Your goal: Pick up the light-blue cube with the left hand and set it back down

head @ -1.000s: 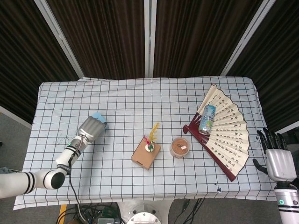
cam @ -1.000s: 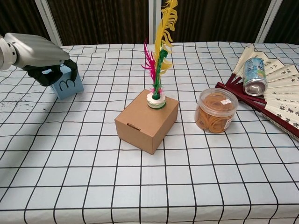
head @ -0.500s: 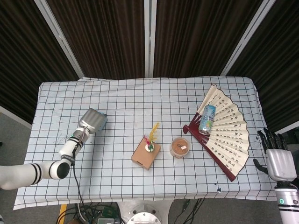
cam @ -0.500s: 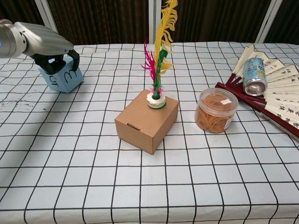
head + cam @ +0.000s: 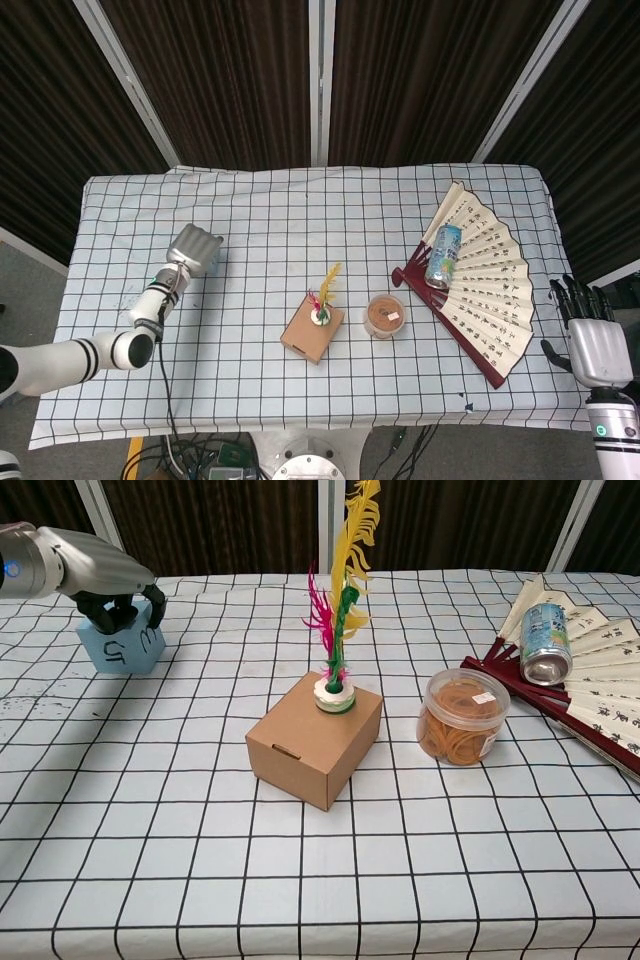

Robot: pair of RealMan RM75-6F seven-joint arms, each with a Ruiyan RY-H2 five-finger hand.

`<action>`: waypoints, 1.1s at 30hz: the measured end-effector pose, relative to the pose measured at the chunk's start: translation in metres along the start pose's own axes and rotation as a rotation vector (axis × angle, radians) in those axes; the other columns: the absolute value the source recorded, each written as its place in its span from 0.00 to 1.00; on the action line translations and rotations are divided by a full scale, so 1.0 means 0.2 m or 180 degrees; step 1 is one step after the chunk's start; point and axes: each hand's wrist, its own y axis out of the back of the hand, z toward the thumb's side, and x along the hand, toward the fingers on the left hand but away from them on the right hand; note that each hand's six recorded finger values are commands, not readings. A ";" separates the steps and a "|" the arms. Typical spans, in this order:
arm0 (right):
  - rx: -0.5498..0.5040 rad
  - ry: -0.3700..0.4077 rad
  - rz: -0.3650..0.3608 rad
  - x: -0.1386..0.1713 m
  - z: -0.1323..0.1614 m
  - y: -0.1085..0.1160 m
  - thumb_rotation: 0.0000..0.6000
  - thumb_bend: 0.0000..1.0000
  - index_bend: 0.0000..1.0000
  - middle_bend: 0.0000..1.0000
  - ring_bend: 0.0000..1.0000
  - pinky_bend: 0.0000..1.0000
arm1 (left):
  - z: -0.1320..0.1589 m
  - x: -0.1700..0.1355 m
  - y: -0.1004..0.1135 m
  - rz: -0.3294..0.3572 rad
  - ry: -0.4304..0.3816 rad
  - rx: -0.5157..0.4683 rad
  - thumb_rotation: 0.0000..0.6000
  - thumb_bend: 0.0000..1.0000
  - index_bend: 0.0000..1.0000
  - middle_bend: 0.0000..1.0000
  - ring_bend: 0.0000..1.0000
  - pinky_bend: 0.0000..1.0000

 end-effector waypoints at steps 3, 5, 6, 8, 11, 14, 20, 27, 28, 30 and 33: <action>0.0003 -0.0008 0.0002 0.00 0.00 0.00 1.00 0.19 0.00 0.00 0.00 0.00 | -0.02 0.02 0.01 0.0002 0.0028 0.0000 1.00 0.73 0.31 0.83 0.90 0.90; 0.0004 -0.0006 0.0006 0.00 0.00 0.00 1.00 0.19 0.00 0.00 0.00 0.00 | -0.04 0.04 0.02 -0.0003 0.0057 0.0007 1.00 0.73 0.31 0.83 0.90 0.90; 0.0004 -0.0004 0.0006 0.00 0.01 0.00 1.00 0.19 0.00 0.00 0.00 0.00 | -0.05 0.05 0.02 -0.0008 0.0073 0.0007 1.00 0.73 0.31 0.83 0.90 0.90; 0.0002 -0.0001 0.0010 0.00 0.01 0.00 1.00 0.19 0.00 0.00 0.00 0.00 | -0.07 0.06 0.02 -0.0021 0.0112 0.0006 1.00 0.73 0.30 0.83 0.90 0.91; 0.0009 0.0004 0.0027 -0.01 0.02 -0.01 1.00 0.19 0.00 0.00 0.00 0.00 | -0.10 0.08 0.02 -0.0035 0.0165 0.0016 1.00 0.73 0.30 0.83 0.90 0.90; 0.0003 0.0002 0.0027 -0.01 0.02 -0.01 1.00 0.19 0.00 0.00 0.00 0.00 | -0.15 0.10 0.02 -0.0071 0.0240 0.0022 1.00 0.73 0.30 0.83 0.90 0.91; 0.0000 -0.0014 0.0066 -0.01 0.01 -0.03 1.00 0.19 0.00 0.00 0.00 0.00 | -0.23 0.12 0.01 -0.0119 0.0404 0.0027 1.00 0.73 0.31 0.83 0.90 0.91; -0.0022 -0.0005 0.0082 -0.01 0.02 -0.04 1.00 0.19 0.00 0.00 0.00 0.00 | -0.31 0.13 0.00 -0.0196 0.0543 -0.0013 1.00 0.73 0.31 0.83 0.90 0.91; -0.0023 -0.0003 0.0076 -0.01 0.02 -0.04 1.00 0.19 0.00 0.00 0.00 0.00 | -0.32 0.13 -0.01 -0.0218 0.0562 -0.0020 1.00 0.73 0.31 0.83 0.90 0.91; -0.0022 -0.0001 0.0073 -0.01 0.02 -0.04 1.00 0.19 0.00 0.00 0.00 0.00 | -0.34 0.13 -0.02 -0.0246 0.0598 -0.0034 1.00 0.73 0.31 0.83 0.90 0.91; -0.0021 -0.0003 0.0067 -0.01 0.02 -0.04 1.00 0.19 0.00 0.00 0.00 0.00 | -0.38 0.12 -0.03 -0.0282 0.0663 -0.0057 1.00 0.73 0.31 0.83 0.90 0.91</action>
